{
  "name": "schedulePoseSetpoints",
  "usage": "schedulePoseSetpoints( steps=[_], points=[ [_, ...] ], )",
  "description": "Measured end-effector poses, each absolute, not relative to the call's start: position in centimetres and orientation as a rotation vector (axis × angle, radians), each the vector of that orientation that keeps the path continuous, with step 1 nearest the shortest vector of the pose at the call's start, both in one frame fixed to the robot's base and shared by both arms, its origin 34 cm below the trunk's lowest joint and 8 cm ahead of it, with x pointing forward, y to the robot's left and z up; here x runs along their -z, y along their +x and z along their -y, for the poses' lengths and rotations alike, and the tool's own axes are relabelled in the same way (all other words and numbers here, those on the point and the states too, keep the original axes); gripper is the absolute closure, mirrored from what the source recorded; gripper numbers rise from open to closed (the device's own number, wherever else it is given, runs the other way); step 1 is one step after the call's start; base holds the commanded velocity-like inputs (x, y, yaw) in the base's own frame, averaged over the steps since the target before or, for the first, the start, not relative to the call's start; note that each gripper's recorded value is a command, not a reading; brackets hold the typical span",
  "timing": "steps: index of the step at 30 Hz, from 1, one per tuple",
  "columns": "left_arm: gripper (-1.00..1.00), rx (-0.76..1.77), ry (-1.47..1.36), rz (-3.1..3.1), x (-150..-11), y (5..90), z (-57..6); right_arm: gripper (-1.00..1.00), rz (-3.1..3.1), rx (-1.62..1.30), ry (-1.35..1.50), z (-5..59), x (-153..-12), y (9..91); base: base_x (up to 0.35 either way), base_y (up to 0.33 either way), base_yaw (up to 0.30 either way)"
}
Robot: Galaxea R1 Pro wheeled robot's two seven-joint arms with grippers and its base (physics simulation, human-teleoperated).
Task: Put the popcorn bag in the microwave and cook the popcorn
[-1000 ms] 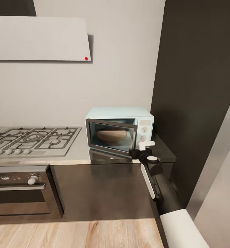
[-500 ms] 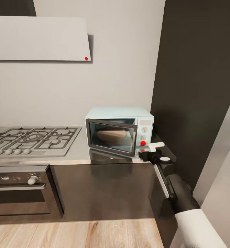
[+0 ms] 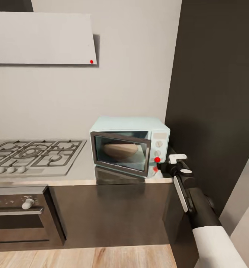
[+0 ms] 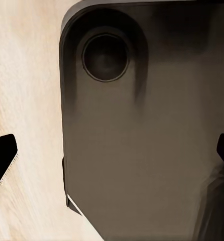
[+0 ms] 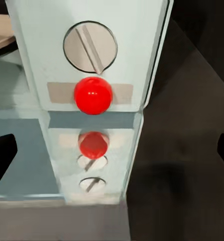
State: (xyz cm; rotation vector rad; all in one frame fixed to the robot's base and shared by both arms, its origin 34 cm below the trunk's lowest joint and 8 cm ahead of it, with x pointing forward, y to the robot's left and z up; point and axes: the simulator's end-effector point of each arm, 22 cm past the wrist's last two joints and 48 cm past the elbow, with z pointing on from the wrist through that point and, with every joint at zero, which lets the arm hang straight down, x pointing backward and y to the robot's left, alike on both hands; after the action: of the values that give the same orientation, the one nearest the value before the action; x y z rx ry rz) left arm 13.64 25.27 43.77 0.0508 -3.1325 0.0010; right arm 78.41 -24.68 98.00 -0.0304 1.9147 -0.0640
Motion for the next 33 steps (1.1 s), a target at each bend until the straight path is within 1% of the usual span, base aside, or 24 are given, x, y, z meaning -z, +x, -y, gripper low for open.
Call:
schedulePoseSetpoints(
  steps=[8, 10, 14, 17, 20, 23, 33],
  points=[
    [-1.00, -0.005, 0.051, 3.132, -43.8, 13.6, -25.0, -1.00, -1.917, 0.033, -0.038, 24.0, -97.9, 78.4, 0.264, 0.000, 0.000],
    [-1.00, -0.005, 0.051, 3.132, -43.8, 13.6, -25.1, -1.00, -1.919, 0.018, -0.047, 23.6, -97.8, 78.4, 0.040, 0.000, 0.000],
    [-1.00, -0.005, 0.051, 3.132, -43.8, 13.6, -25.0, -1.00, -1.919, -0.107, -0.132, 20.6, -97.8, 78.2, 0.005, 0.000, 0.000],
    [-1.00, -0.006, 0.051, 3.132, -43.8, 13.6, -25.0, -1.00, -1.919, -0.124, -0.163, 20.2, -97.8, 78.1, 0.000, 0.000, 0.000],
    [-1.00, -0.006, 0.051, 3.132, -43.8, 13.6, -25.0, -1.00, -1.915, -0.249, -0.230, 17.5, -97.8, 77.5, 0.000, 0.000, 0.000],
    [-1.00, -0.006, 0.051, 3.133, -43.8, 13.7, -25.0, -1.00, -1.911, -0.313, -0.279, 16.2, -97.8, 77.0, 0.000, 0.000, 0.000],
    [-1.00, -0.005, 0.051, 3.133, -43.8, 13.7, -25.0, -1.00, -1.936, -0.387, -0.337, 14.9, -95.9, 75.5, 0.000, 0.000, 0.000]
  ],
)
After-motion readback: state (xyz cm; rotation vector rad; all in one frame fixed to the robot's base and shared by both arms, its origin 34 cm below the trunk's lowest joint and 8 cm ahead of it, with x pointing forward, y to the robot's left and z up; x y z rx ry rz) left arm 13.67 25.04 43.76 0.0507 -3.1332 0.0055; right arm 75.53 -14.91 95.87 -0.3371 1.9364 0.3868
